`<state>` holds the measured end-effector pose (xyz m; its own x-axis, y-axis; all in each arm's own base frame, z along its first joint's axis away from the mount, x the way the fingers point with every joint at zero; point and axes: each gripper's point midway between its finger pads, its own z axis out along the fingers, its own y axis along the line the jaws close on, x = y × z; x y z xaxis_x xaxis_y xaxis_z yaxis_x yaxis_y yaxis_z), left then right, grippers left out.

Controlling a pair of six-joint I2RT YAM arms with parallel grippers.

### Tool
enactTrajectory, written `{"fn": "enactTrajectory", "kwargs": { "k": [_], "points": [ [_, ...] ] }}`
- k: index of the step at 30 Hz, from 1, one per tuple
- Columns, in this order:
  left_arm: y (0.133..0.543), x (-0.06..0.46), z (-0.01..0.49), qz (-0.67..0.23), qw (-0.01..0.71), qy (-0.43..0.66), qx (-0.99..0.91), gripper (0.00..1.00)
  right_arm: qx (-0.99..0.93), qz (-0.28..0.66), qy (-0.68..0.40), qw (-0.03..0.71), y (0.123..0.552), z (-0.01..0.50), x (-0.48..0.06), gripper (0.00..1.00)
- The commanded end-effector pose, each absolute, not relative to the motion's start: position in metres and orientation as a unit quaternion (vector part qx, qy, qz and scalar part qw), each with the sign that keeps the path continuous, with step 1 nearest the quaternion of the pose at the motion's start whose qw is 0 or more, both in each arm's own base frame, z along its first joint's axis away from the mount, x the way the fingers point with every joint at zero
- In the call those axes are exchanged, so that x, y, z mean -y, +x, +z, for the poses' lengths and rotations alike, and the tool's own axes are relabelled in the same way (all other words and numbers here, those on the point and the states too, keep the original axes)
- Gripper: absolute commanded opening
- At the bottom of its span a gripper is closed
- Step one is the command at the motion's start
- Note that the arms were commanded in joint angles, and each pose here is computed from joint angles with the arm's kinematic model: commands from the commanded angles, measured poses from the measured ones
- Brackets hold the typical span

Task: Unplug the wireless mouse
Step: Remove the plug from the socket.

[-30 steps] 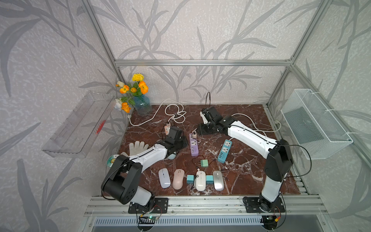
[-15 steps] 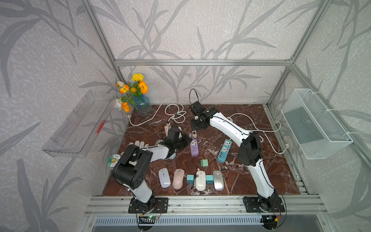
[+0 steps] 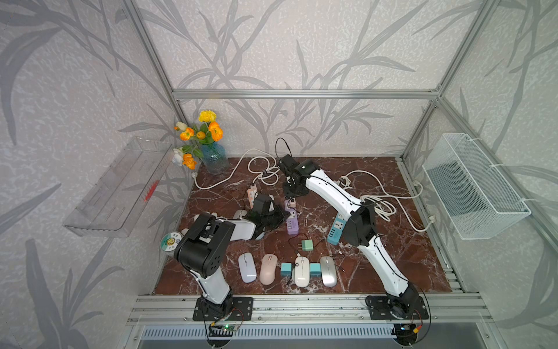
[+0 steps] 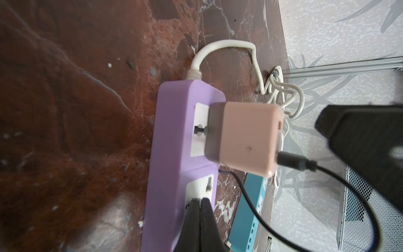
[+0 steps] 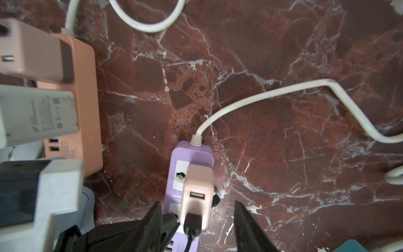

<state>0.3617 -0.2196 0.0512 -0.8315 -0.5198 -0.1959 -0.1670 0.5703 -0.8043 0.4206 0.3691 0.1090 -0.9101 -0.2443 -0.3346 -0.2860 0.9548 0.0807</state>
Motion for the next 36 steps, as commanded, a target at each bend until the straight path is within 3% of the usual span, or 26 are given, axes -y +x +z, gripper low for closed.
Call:
{"fn": "enactTrajectory", "kwargs": {
  "k": [1,6,22,36],
  "points": [
    [0.355,0.215,0.036,-0.406,0.197,-0.209,-0.867,0.00,-0.978,0.044,-0.146,0.145,0.414,0.098,-0.365,0.52],
    [0.355,0.215,0.037,-0.404,0.196,-0.209,-0.869,0.00,-0.979,0.040,-0.150,0.130,0.411,0.083,-0.367,0.50],
    [0.354,0.212,0.026,-0.385,0.182,-0.214,-0.879,0.00,-0.978,0.034,-0.163,0.125,0.407,0.071,-0.376,0.27],
    [0.339,0.192,-0.013,-0.297,0.130,-0.252,-0.912,0.00,-0.972,0.081,-0.150,0.162,0.402,0.131,-0.384,0.16]
  ]
}}
